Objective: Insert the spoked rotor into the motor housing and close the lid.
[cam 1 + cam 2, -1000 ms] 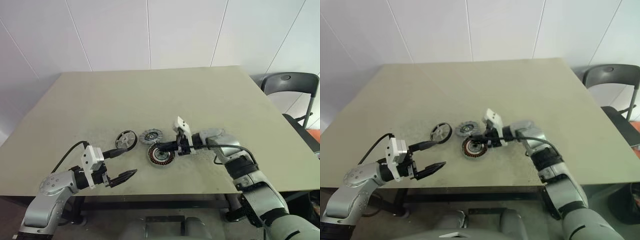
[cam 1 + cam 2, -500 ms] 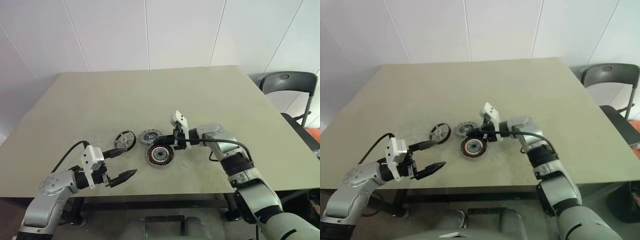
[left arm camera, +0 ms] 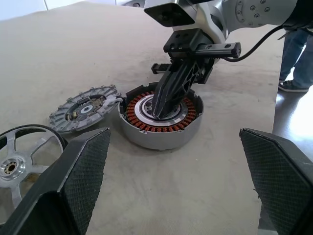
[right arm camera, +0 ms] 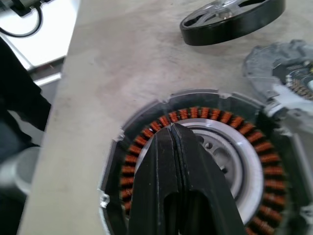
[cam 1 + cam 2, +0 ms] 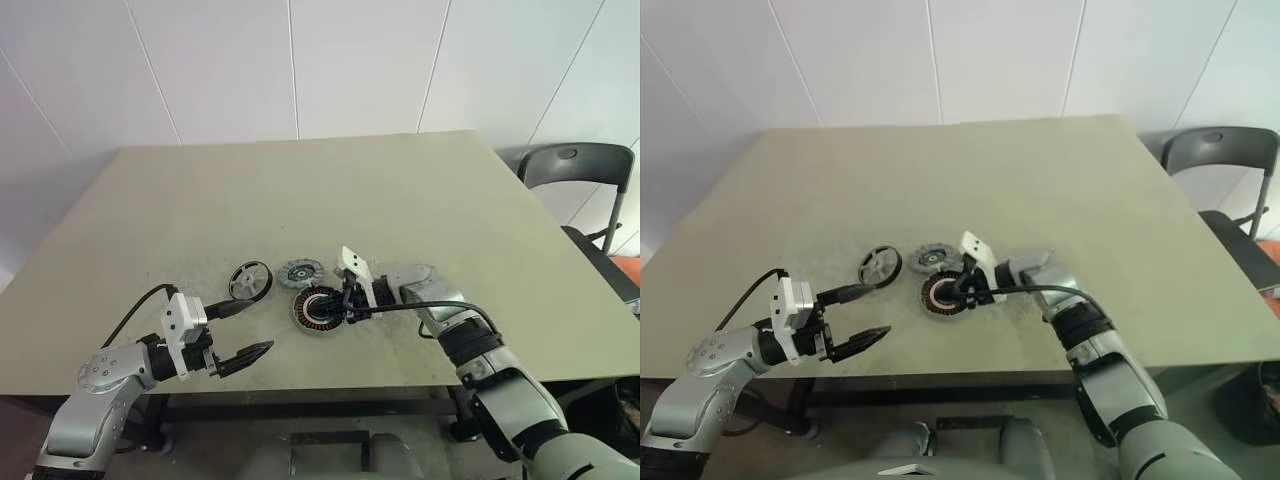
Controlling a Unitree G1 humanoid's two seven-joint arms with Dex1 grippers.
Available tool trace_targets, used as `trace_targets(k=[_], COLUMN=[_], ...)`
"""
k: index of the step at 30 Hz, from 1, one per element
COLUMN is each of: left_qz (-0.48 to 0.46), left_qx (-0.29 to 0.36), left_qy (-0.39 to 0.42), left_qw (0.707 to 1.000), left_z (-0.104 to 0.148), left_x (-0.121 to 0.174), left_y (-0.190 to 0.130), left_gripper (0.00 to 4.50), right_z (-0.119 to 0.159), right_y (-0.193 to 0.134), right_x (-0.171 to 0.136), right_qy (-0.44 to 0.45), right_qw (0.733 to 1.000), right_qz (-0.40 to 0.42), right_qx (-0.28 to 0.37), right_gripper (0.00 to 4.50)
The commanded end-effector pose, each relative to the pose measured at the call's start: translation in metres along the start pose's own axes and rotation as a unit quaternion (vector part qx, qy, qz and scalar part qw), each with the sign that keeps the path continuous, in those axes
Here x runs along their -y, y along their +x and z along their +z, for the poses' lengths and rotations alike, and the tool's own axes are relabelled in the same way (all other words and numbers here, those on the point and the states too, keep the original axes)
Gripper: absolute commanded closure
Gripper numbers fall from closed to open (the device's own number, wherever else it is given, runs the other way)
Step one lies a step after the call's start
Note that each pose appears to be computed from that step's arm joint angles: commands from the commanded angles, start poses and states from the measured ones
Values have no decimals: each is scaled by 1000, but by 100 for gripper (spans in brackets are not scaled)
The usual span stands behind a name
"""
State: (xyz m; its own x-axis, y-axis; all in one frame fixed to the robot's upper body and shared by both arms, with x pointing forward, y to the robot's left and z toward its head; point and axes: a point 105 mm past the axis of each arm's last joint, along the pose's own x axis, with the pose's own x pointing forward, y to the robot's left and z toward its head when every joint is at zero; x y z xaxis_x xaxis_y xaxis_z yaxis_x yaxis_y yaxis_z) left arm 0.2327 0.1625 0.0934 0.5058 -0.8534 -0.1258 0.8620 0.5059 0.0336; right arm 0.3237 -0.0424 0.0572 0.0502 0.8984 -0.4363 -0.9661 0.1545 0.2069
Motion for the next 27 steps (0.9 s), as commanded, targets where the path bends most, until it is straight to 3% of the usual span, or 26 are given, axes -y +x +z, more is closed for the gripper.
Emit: trace_targets(k=[1,4,7,20,23,27], left_qz=[5,5,7,34,63,191], left_qx=[7,7,7,11,24,2], left_qy=[21,22,22,15,-3,-25], left_qw=[1000,1000,1000,999,998,981], left_z=[10,11,11,9,11,3], left_x=[-4,-4,-5,-12,-19,-52], left_y=[-4,-4,-5,-9,-15,-27], left_gripper=[0,0,0,0,0,0], right_z=[12,43,58,59,55,60], right_y=[-3,-8,-15,-23,-27,-44], right_x=[8,8,8,1,-2,-9], right_qy=[17,24,23,-22,-42,-55], right_qw=[999,995,992,995,996,997], right_qz=[-19,-11,-10,-4,-5,5], right_qx=[32,99,125,96,73,63], right_gripper=[448,448,448,448,448,432])
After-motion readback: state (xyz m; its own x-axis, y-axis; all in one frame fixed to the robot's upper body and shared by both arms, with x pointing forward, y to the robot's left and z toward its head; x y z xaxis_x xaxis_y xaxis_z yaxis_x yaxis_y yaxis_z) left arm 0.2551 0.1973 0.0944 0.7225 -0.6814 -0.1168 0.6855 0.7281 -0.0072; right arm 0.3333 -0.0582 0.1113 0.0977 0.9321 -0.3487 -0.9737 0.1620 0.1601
